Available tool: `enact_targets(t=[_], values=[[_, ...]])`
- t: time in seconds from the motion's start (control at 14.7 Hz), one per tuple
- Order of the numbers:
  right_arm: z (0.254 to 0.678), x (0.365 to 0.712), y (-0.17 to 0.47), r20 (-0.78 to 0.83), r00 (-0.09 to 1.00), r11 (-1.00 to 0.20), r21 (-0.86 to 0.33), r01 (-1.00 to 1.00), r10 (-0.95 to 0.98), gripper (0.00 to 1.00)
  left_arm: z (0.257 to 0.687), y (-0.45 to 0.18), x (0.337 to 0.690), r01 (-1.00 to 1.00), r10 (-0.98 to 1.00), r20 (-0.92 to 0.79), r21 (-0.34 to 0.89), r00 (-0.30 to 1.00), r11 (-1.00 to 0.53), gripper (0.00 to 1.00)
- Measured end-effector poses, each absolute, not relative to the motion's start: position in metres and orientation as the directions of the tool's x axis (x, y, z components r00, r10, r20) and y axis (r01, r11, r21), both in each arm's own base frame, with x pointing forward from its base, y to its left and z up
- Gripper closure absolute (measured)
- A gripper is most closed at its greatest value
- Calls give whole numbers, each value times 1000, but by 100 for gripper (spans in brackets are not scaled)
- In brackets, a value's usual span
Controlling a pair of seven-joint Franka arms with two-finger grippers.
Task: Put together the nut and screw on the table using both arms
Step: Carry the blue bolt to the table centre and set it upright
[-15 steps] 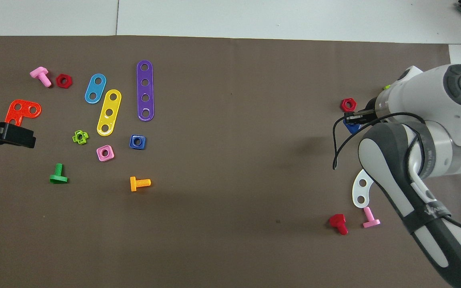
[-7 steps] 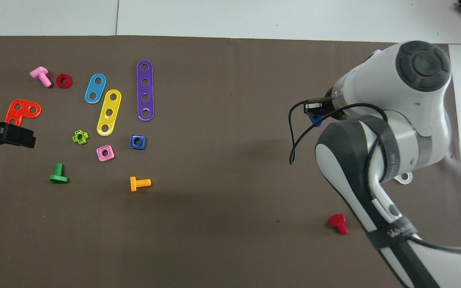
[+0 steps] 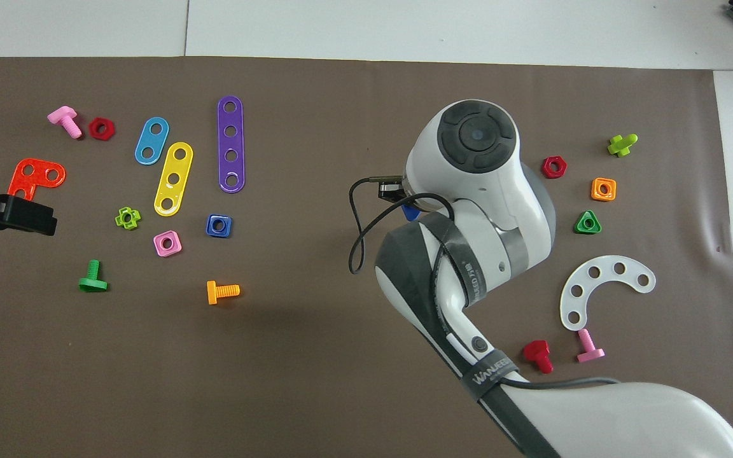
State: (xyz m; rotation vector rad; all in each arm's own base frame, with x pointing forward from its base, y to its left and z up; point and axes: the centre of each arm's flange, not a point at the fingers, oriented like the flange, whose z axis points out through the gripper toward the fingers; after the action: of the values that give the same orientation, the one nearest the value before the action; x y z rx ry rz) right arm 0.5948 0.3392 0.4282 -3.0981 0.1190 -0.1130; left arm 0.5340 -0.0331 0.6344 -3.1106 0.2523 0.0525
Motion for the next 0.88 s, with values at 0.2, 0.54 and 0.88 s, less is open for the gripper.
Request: enact_targets(t=[0.2,0.54,0.88], values=[[406,585,369,72,994,-996,-46,-79,-82,81,634,-33,534,-161,-161,-35,-18,986,-987,0],[343,575,393,60,995,-996,-28,-82,-83,81,634,-33,534,-161,-161,-35,-18,986,-987,0],[312,565,382,48,995,-996,-11,-84,-85,81,634,-33,534,-161,-161,-35,-18,986,-987,0]])
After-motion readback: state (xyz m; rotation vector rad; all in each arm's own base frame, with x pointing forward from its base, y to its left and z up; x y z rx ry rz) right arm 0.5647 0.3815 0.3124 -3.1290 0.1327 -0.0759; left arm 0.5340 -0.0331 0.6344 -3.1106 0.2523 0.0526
